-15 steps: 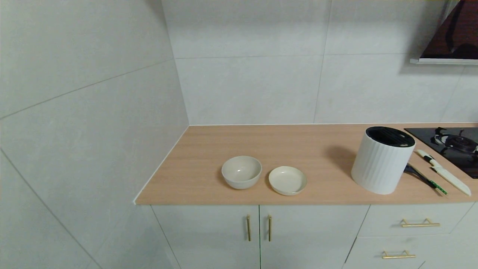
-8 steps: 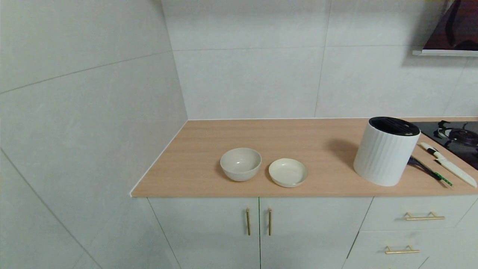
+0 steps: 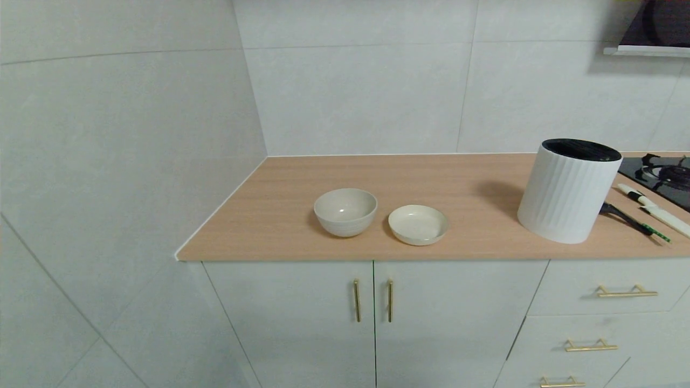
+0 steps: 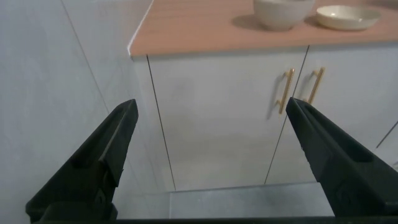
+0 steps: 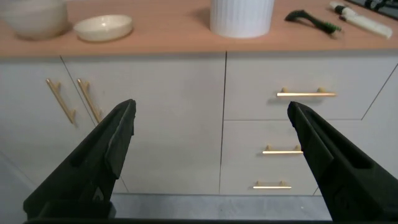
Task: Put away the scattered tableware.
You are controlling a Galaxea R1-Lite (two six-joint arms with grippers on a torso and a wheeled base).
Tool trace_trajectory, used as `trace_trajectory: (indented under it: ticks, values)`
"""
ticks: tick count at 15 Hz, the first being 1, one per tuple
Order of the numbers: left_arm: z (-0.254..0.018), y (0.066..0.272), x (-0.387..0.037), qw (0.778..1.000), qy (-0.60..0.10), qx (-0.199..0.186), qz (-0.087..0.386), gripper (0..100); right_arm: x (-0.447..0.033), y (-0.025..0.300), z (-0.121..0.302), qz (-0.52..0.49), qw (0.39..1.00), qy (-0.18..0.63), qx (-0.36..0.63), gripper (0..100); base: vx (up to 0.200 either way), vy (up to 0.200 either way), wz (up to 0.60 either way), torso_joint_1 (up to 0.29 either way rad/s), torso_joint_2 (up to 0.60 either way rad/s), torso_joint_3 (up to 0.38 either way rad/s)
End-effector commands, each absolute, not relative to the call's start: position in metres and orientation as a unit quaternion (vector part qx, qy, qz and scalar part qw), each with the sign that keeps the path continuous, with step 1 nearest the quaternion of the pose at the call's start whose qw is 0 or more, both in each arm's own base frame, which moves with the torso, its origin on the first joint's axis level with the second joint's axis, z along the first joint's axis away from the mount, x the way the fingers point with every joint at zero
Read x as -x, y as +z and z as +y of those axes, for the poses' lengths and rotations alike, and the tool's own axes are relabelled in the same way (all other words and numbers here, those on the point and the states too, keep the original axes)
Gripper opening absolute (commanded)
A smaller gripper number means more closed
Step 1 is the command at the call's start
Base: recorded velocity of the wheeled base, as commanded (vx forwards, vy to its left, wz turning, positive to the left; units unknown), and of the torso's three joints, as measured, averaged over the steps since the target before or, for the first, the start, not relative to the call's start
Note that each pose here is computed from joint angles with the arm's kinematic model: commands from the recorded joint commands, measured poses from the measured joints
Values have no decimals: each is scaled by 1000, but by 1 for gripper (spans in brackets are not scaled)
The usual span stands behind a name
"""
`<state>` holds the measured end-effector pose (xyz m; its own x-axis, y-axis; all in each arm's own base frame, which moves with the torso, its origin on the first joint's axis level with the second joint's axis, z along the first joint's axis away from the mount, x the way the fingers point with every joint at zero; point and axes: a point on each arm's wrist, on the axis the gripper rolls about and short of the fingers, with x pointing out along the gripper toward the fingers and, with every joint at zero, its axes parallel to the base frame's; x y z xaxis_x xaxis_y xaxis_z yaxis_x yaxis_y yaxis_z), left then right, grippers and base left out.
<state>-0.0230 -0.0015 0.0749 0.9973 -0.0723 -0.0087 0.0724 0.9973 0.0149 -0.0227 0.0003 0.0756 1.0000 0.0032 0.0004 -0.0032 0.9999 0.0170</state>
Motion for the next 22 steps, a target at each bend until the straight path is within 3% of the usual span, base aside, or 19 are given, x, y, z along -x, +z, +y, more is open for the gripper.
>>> trace_trajectory:
  ticks: [1, 22]
  values:
    - [-1, 75, 23, 999, -36, -8, 4, 100, 23, 76, 0, 0, 1000, 2, -8, 100, 0, 0, 0, -237, 530, 300]
    - [-1, 75, 23, 999, -36, -8, 4, 100, 23, 76, 0, 0, 1000, 2, -8, 100, 0, 0, 0, -177, 466, 285]
